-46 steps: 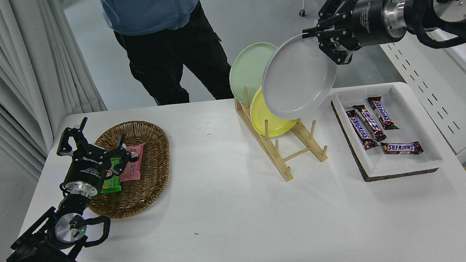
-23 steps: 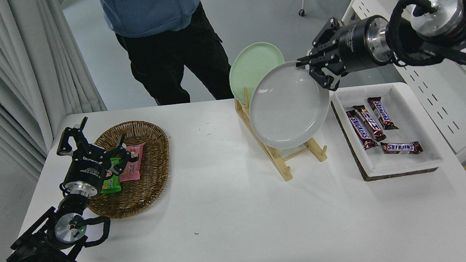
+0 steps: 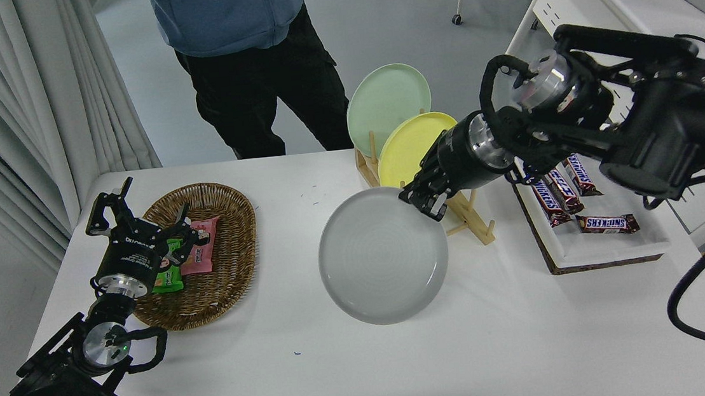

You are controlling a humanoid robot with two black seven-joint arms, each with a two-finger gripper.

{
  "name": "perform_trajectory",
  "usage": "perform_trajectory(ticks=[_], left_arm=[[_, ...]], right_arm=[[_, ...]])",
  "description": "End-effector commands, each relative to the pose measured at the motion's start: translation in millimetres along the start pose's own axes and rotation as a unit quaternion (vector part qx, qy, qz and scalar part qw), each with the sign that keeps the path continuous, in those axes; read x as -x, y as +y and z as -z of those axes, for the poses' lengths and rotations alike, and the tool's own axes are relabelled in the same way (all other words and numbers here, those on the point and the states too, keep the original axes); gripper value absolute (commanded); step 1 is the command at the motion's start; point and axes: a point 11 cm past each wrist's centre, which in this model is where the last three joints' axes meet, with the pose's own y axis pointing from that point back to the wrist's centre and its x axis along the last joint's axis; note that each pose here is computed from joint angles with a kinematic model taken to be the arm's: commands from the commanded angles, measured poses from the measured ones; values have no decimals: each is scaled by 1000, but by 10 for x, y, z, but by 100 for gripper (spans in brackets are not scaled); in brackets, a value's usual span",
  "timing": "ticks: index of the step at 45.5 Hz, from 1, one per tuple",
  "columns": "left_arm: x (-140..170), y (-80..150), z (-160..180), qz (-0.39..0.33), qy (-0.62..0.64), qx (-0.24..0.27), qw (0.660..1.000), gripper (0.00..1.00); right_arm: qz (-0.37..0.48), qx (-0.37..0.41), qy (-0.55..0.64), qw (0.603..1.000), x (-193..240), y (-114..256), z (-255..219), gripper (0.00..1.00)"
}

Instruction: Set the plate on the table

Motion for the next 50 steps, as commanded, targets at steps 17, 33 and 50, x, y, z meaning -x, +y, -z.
perform_trajectory(ticks=[17,33,50], left_arm=[[-2,1,-2,0,0,0,1000,100],[-1,1,1,0,0,0,1000,100],[3,-1,1,1,0,0,1000,100]], right_arm=[[-26,72,-109,991,-256,-801,-297,0],[-57,96,-143,983,-510,-1189,-521,0],[-98,72,-152,981,-884,-1367,-491,0]])
